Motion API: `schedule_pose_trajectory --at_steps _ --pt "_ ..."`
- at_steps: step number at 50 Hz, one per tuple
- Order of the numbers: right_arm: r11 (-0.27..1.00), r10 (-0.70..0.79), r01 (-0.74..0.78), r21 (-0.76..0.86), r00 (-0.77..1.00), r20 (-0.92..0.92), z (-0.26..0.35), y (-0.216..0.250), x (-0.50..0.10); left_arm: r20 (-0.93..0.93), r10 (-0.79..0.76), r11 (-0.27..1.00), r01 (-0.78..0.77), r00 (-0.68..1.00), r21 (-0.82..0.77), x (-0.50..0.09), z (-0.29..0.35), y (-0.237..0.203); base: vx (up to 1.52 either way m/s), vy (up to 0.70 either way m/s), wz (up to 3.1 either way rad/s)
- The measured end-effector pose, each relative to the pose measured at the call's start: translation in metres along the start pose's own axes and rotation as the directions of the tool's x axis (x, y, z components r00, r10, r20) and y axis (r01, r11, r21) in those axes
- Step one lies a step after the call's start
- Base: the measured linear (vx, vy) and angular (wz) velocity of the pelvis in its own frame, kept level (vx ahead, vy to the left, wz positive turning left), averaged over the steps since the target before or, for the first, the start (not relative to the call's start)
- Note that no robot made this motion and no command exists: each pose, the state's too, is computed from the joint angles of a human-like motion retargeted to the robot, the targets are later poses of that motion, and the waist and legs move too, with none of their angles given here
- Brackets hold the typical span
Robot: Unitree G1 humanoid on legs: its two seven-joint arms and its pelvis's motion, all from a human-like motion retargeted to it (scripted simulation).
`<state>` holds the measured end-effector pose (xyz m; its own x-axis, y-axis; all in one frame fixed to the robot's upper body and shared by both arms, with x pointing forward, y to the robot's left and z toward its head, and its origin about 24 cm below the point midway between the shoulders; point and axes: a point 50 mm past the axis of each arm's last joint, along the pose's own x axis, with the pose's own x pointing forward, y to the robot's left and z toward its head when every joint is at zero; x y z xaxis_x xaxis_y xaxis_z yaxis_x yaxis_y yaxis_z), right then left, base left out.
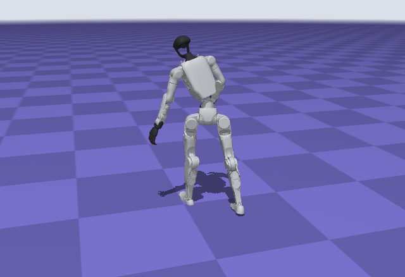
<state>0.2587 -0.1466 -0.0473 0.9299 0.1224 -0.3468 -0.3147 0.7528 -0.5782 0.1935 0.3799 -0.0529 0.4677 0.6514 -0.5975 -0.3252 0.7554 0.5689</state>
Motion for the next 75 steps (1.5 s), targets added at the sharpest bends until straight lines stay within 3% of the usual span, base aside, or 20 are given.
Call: schedule_pose_trajectory --at_steps 5,11,17,23,28,32,36,40,44,49,54,60,65,70,75 --pt "0.995 0.101 -0.096 0.032 0.977 -0.188 -0.058 0.018 -0.042 0.388 -0.098 0.989 0.132 0.916 -0.06 -0.021 0.138 -0.047 0.31 0.2 0.5" --pt "0.986 0.15 -0.099 0.131 0.865 -0.479 -0.127 0.022 -0.094 0.742 -0.21 0.972 0.215 0.636 0.092 -0.094 0.27 -0.074 0.27 0.15 0.56" --pt "0.977 0.166 -0.013 0.212 0.674 -0.72 -0.176 0.033 -0.143 0.883 -0.227 0.972 0.041 0.411 0.231 -0.161 0.341 -0.071 0.27 0.09 0.5" --pt "0.945 0.304 -0.041 0.323 0.47 -0.829 -0.199 0.062 -0.192 0.901 -0.309 0.937 -0.068 0.305 0.344 -0.191 0.358 -0.085 0.32 0.01 0.55" --pt "0.91 0.388 -0.035 0.413 0.422 -0.82 -0.202 0.072 -0.208 0.843 -0.436 0.876 -0.066 0.315 0.477 -0.173 0.328 -0.107 0.38 -0.13 0.63" --pt "0.906 0.333 0.081 0.416 0.47 -0.817 -0.202 0.061 -0.199 0.757 -0.496 0.851 0.066 0.426 0.521 -0.129 0.267 -0.123 0.39 -0.16 0.71" --pt "0.905 0.17 0.242 0.349 0.547 -0.82 -0.196 0.039 -0.17 0.612 -0.477 0.872 0.252 0.631 0.42 -0.078 0.169 -0.135 0.36 -0.1 0.64" --pt "0.926 -0.022 0.305 0.221 0.63 -0.777 -0.178 0.008 -0.123 0.321 -0.391 0.917 0.336 0.863 0.215 -0.045 0.04 -0.131 0.3 -0.13 0.25" --pt "0.99 -0.111 0.142 -0.005 0.747 -0.655 -0.15 -0.027 -0.071 -0.133 -0.277 0.947 0.293 0.952 0.128 -0.043 -0.096 -0.096 0.25 -0.15 -0.14" --pt "0.909 -0.111 -0.115 -0.4 0.86 -0.499 -0.104 -0.079 -0.015 -0.596 -0.143 0.952 0.274 0.79 0.135 -0.086 -0.224 -0.02 0.27 -0.1 -0.42" --pt "0.832 -0.198 -0.017 -0.554 0.925 -0.325 -0.047 -0.127 0.024 -0.755 -0.057 0.982 0.173 0.653 0.076 -0.136 -0.287 0.047 0.36 -0.09 -0.77" --pt "0.863 -0.275 0.223 -0.453 0.96 -0.052 0.018 -0.147 0.045 -0.791 -0.027 0.998 -0.03 0.611 -0.058 -0.171 -0.314 0.081 0.46 0.01 -0.92" --pt "0.904 -0.189 0.237 -0.356 0.968 0.166 0.06 -0.126 0.044 -0.742 -0.051 0.995 -0.028 0.668 -0.094 -0.15 -0.298 0.066 0.49 0.18 -0.68" --pt "0.954 -0.103 0.168 -0.25 0.961 0.256 0.063 -0.091 0.029 -0.49 -0.092 0.996 0.074 0.867 -0.057 -0.077 -0.219 0.022 0.45 0.27 -0.04" --pt "0.986 -0.053 0.08 -0.148 0.983 0.173 0.032 -0.057 0.013 -0.075 -0.177 0.978 0.166 0.981 -0.127 -0.02 -0.07 -0.046 0.37 0.2 0.44"
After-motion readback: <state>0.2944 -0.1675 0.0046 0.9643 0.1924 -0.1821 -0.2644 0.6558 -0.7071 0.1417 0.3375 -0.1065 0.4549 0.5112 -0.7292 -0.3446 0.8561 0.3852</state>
